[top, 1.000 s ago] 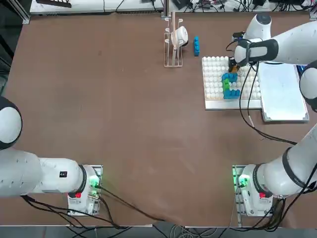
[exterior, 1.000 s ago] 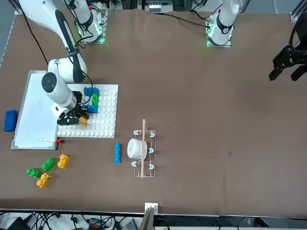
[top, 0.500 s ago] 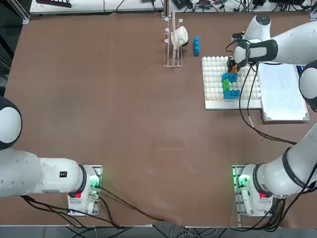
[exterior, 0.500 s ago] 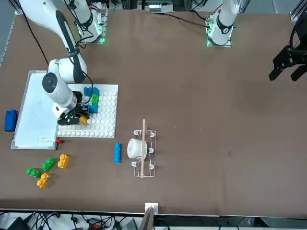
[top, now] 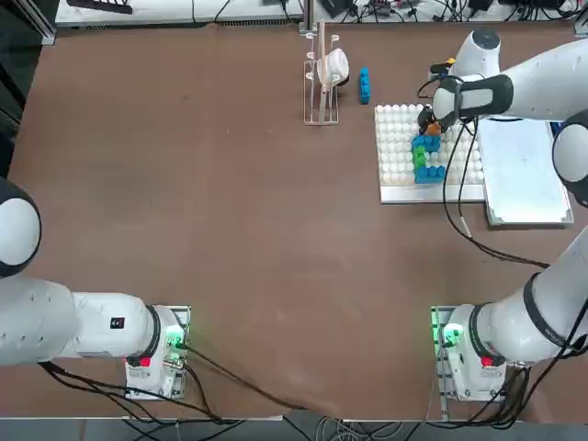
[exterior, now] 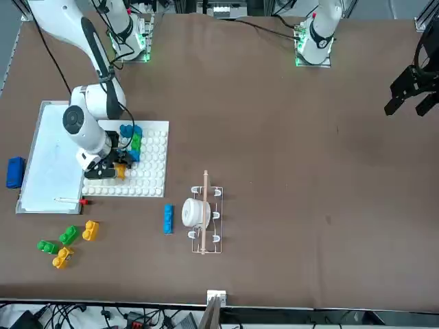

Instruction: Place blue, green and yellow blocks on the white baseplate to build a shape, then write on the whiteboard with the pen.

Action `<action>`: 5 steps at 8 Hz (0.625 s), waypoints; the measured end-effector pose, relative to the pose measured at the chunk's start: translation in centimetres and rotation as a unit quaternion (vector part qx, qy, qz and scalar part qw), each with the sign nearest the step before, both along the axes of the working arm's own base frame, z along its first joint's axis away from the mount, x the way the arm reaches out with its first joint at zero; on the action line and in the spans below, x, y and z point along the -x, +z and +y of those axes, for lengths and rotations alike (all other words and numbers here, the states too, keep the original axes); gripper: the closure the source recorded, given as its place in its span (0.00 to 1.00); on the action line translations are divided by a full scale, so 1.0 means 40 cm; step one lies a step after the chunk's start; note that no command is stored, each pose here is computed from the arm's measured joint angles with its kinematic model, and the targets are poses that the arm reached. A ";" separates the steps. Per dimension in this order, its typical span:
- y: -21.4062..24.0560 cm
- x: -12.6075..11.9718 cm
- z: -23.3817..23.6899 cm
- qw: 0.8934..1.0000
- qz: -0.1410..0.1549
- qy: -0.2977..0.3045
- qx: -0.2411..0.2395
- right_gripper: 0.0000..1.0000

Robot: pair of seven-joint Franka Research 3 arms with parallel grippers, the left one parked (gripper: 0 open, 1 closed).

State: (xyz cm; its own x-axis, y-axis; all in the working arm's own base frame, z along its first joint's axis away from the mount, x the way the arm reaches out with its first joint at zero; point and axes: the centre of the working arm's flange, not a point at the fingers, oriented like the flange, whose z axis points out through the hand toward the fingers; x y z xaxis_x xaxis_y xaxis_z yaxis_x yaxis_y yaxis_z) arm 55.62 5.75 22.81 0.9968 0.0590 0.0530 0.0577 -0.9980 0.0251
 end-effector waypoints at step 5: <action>0.208 -0.040 0.005 0.999 -0.033 -0.001 -0.006 0.00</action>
